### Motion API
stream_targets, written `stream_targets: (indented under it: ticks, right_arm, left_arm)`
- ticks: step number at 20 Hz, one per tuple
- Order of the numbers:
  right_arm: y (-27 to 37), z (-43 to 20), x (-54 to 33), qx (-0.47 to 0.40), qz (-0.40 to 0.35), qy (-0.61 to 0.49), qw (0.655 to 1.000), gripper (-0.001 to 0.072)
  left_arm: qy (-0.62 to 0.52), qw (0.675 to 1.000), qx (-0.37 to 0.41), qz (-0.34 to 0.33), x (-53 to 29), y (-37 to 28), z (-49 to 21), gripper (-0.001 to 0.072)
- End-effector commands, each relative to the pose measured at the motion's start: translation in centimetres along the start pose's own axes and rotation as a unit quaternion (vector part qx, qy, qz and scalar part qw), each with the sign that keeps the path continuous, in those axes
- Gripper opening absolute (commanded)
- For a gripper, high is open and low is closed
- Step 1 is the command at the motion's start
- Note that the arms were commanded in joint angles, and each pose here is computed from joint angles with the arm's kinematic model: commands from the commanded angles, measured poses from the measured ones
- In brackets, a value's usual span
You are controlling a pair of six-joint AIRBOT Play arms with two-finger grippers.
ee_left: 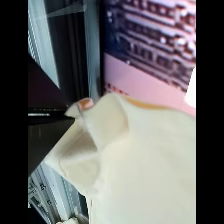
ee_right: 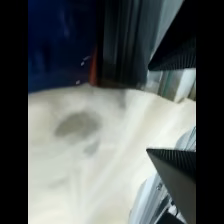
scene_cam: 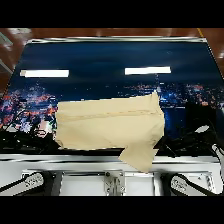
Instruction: Fold the shirts.
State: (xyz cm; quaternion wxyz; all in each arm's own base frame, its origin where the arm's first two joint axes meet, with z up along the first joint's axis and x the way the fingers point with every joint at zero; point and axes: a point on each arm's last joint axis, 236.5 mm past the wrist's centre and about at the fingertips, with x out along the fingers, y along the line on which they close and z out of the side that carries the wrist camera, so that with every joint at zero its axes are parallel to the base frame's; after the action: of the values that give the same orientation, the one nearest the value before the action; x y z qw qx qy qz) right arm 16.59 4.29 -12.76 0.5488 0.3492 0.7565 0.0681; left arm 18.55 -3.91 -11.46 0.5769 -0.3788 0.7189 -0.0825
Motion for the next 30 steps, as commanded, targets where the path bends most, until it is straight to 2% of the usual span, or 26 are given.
stream_targets:
  ticks: [1, 3, 7, 10, 13, 16, 21, 25, 30]
  right_arm:
    - [-0.6, 1.4, 0.8, 0.014, -0.003, -0.038, 0.999, 0.0381]
    - [-0.7, 1.8, 0.8, 0.015, -0.005, -0.048, 0.999, 0.0253]
    - [0.0, 2.1, 0.7, 0.011, 0.009, -0.054, 0.998, 0.0062]
    - [0.7, 2.0, 0.6, -0.016, 0.022, -0.051, 0.998, 0.0064]
    - [4.2, 2.8, -2.2, -0.094, 0.064, -0.056, 0.992, 0.0064]
    - [8.2, 6.2, -7.4, -0.086, 0.09, -0.114, 0.986, 0.0064]
    - [15.8, 12.5, -12.4, -0.18, 0.025, -0.219, 0.959, 0.0064]
    - [18.0, 18.0, -13.0, -0.162, 0.026, -0.232, 0.959, 0.0064]
    - [19.1, 23.5, -11.5, -0.137, 0.053, -0.228, 0.963, 0.0064]
  left_arm:
    - [0.0, 1.0, 0.001, -0.001, -0.1, -0.1, 0.0, 0.0038]
    - [0.0, 1.0, 0.001, -0.001, -0.1, -0.1, 0.0, 0.0038]
    - [-0.002, 1.0, 0.007, 0.0, -0.1, -0.1, 0.1, 0.0038]
    - [-0.003, 1.0, 0.012, 0.0, -0.1, -0.1, 0.1, 0.0038]
    - [-0.038, 0.998, 0.055, -0.021, -1.5, -2.0, 1.8, 0.0037]
    - [-0.103, 0.991, 0.077, -0.031, -5.2, -4.7, 5.2, 0.0037]
    - [-0.184, 0.977, 0.107, -0.023, -10.5, -8.4, 10.6, 0.0037]
    - [-0.216, 0.971, 0.09, -0.037, -12.5, -10.0, 15.1, 0.0037]
    - [-0.201, 0.974, 0.088, -0.062, -10.5, -12.0, 19.4, 0.0037]
